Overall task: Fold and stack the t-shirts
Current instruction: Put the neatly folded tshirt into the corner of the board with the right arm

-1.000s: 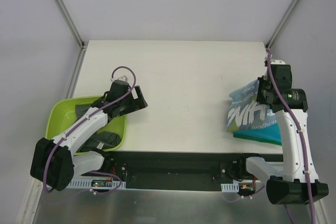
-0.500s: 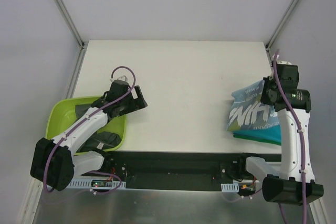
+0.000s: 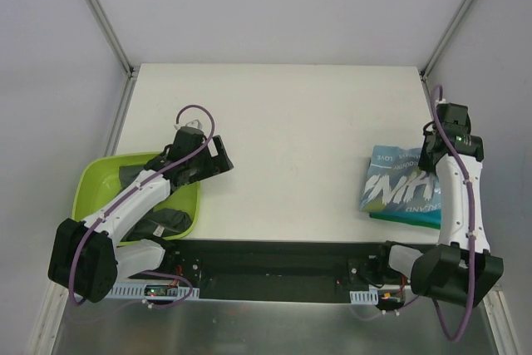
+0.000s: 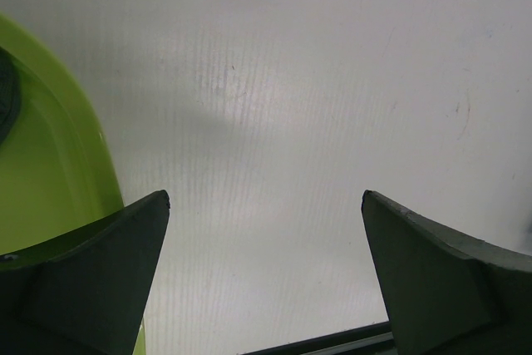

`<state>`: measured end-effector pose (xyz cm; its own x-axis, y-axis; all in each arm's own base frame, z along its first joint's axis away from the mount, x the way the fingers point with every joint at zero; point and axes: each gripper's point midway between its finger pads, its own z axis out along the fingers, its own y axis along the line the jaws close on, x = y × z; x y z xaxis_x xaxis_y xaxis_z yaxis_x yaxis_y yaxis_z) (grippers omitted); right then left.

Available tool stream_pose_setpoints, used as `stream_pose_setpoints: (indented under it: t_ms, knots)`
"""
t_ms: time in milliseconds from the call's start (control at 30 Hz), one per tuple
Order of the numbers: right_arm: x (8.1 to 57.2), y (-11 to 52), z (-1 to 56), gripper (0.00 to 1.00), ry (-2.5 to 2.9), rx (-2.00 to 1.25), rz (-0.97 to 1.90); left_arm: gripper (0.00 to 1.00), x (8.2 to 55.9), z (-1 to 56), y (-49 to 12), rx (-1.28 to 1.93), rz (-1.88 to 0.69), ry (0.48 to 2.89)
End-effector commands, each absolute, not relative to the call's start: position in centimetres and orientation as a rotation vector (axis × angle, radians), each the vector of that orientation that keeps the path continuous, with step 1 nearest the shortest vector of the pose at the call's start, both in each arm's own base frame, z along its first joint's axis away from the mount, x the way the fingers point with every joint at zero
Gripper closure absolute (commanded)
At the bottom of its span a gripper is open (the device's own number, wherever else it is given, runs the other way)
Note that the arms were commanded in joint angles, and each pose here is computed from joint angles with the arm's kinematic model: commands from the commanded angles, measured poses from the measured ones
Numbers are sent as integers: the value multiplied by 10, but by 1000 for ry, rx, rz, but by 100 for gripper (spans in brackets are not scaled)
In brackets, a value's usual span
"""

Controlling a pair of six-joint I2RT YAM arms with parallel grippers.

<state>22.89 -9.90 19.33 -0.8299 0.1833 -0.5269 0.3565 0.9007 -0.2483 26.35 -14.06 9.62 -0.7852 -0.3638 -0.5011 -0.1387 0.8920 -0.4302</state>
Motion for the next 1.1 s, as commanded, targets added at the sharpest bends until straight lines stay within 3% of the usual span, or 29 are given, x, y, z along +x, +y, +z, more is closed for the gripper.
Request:
stream_pose_setpoints:
  t_ms: [0, 167, 233, 300, 500, 733, 867, 1067]
  knots:
    - [243, -123, 194, 95, 2497, 430, -543, 1, 265, 96, -137, -380, -499, 2453]
    - [240, -142, 170, 89, 2540, 549, -579, 1, 264, 98, -132, -388, -492, 2433]
    - [240, -146, 162, 69, 2552, 575, -584, 1, 263, 99, -131, -388, -489, 2427]
    - [242, -149, 159, 39, 2544, 593, -594, 1, 262, 99, -131, -389, -493, 2422]
    - [248, -160, 182, 1, 2427, 677, -636, 1, 261, 105, -131, -379, -508, 2402]
    - [272, -102, 223, 1, 2235, 567, -176, 1, 258, 114, -148, -310, -629, 2411]
    - [281, -42, 244, 1, 2132, 415, 185, 1, 257, 125, -158, -272, -699, 2395]
    - [274, 58, 238, 0, 2092, 25, 423, 1, 258, 142, -169, -217, -779, 2371]
